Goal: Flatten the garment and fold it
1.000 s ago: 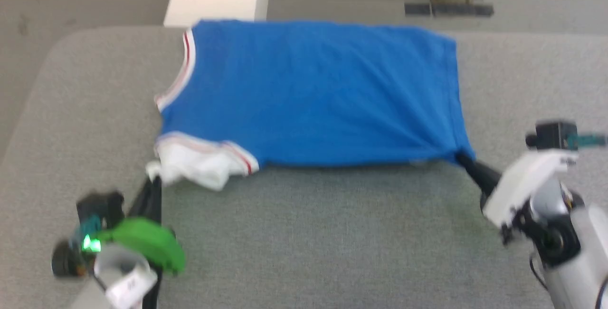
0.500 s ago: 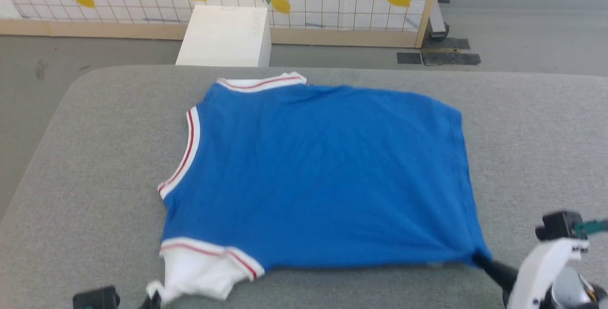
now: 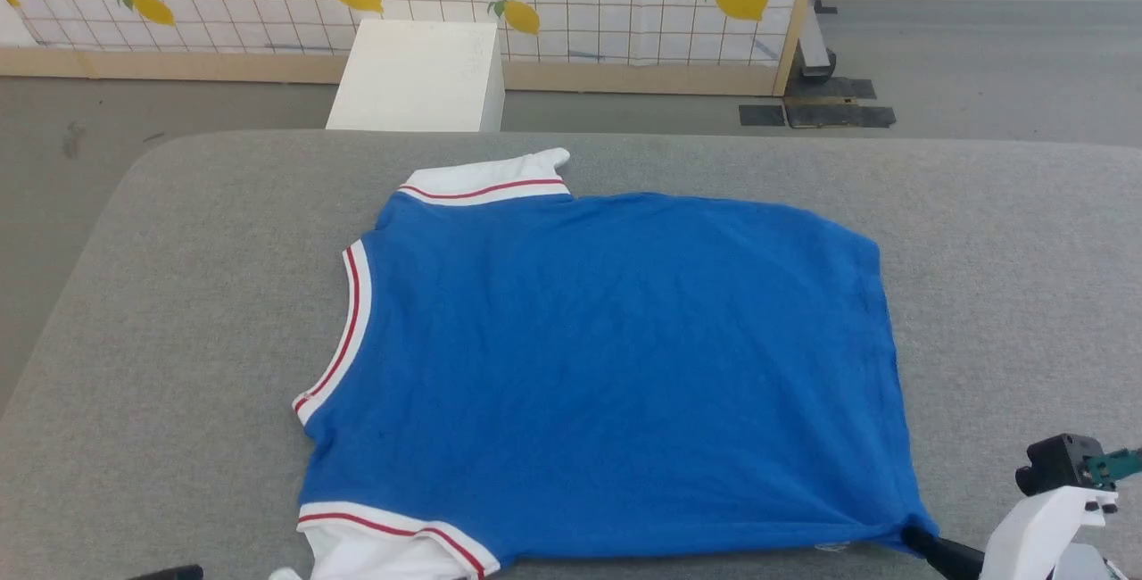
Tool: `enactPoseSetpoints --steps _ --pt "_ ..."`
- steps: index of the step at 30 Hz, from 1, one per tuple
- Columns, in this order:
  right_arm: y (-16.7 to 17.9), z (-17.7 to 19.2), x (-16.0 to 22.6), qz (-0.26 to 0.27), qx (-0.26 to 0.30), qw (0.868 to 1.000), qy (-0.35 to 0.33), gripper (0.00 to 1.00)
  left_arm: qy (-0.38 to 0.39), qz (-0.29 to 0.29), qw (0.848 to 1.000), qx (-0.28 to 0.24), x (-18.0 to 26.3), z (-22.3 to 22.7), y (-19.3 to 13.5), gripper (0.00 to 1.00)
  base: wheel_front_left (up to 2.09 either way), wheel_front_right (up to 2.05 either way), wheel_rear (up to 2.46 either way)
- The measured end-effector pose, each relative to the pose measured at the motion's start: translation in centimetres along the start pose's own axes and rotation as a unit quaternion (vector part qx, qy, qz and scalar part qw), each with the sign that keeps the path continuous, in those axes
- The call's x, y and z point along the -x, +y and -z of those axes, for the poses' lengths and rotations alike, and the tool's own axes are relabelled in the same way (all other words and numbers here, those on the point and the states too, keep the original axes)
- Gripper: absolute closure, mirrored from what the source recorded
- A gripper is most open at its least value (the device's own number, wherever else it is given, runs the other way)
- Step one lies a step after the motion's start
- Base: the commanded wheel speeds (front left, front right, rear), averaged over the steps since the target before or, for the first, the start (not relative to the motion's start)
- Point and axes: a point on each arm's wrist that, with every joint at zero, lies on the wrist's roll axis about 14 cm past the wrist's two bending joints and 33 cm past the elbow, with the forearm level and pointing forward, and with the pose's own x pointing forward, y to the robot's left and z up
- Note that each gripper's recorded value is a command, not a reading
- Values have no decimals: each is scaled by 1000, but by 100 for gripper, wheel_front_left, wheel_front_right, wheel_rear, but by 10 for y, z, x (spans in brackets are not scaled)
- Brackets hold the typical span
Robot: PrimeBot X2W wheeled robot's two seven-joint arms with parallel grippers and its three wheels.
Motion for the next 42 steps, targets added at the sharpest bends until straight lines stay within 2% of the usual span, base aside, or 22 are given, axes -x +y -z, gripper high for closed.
enactPoseSetpoints --steps 5,13,26,32,42 --pt "4 -12 0 -1 14 1000 -8 100 -37 12 999 -27 -7 -28 -7 100 0 0 0" --pt "10 -53 -10 3 46 999 -27 100 -103 51 989 -88 -35 -94 -30 100 0 0 0" --pt "10 -97 -56 23 91 996 6 100 -119 85 977 -153 -114 -145 -55 100 0 0 0" --pt "3 -98 -84 34 100 993 43 100 -91 85 980 -154 -157 -139 -58 100 0 0 0" --pt "-8 -86 -113 46 116 987 105 100 -2 70 987 -145 -199 -91 -45 100 0 0 0"
